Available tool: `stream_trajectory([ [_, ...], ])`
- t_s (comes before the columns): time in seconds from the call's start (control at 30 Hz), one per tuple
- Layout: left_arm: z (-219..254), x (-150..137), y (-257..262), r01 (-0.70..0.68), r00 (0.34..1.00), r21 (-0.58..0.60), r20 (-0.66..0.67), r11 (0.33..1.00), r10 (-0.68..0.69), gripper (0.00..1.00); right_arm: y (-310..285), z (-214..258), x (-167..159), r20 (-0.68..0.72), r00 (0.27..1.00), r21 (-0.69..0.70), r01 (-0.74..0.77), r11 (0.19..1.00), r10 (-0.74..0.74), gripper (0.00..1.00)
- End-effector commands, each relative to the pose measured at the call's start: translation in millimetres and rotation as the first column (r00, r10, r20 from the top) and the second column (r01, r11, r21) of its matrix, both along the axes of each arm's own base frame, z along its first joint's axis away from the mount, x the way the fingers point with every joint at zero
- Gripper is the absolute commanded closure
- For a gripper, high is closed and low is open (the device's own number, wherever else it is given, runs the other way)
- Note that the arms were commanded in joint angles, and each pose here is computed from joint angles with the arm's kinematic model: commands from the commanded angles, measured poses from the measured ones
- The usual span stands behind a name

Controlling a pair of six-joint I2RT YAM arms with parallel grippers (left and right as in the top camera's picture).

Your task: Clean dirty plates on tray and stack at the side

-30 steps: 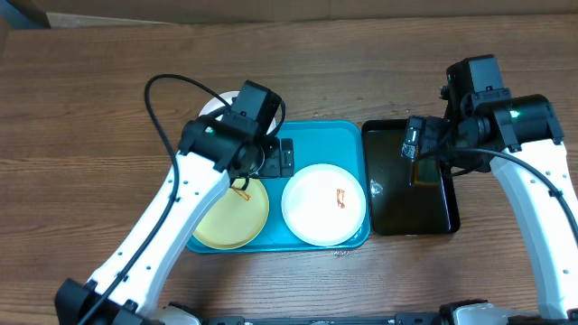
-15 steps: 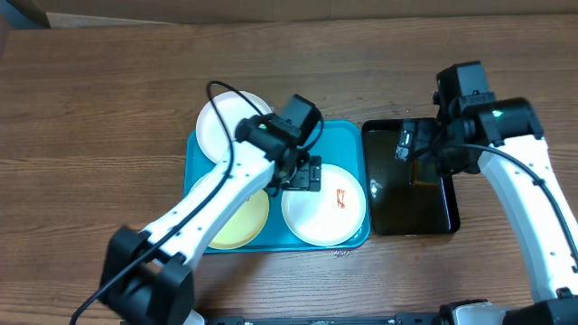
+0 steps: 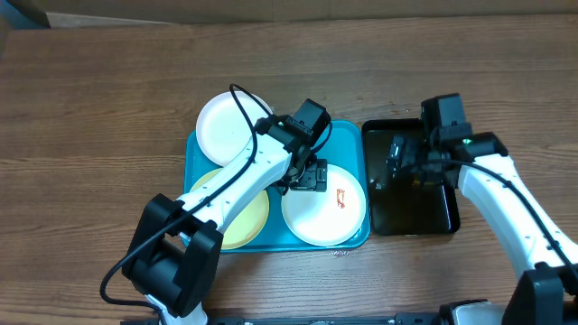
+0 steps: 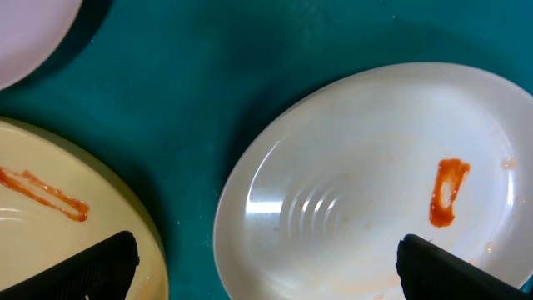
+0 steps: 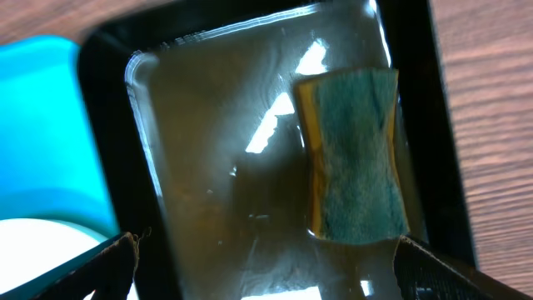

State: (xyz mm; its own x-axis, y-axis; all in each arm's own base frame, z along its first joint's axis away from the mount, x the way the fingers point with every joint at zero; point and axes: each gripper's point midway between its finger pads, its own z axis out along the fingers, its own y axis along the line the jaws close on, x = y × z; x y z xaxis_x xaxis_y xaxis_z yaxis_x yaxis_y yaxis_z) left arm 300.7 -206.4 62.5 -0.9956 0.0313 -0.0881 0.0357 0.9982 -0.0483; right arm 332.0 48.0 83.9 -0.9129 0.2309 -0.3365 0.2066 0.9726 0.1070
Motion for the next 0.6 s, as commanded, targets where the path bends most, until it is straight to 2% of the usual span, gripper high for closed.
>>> stream_trajectory([
  [0.0, -5.2, 1.2, -4.6, -0.007, 1.0, -0.011, -0.001, 1.0, 0.007, 0.0, -7.9, -16.7, -2.1, 0.009, 1.0, -0.036, 0.02, 0.999, -0.02, 0.0],
  [0.2, -4.4, 6.6, -8.6, -0.006, 1.0, -0.027, 0.022, 1.0, 0.006, 0.0, -17.1, -20.0, 6.6, 0.066, 0.997, -0.083, 0.046, 0.995, -0.04, 0.0],
  [0.57, -4.5, 8.2, -7.9, -0.004, 1.0, -0.021, 0.03, 1.0, 0.004, 0.0, -10.9, -10.3, 15.1, 0.092, 0.995, -0.052, 0.036, 0.998, -0.031, 0.0],
])
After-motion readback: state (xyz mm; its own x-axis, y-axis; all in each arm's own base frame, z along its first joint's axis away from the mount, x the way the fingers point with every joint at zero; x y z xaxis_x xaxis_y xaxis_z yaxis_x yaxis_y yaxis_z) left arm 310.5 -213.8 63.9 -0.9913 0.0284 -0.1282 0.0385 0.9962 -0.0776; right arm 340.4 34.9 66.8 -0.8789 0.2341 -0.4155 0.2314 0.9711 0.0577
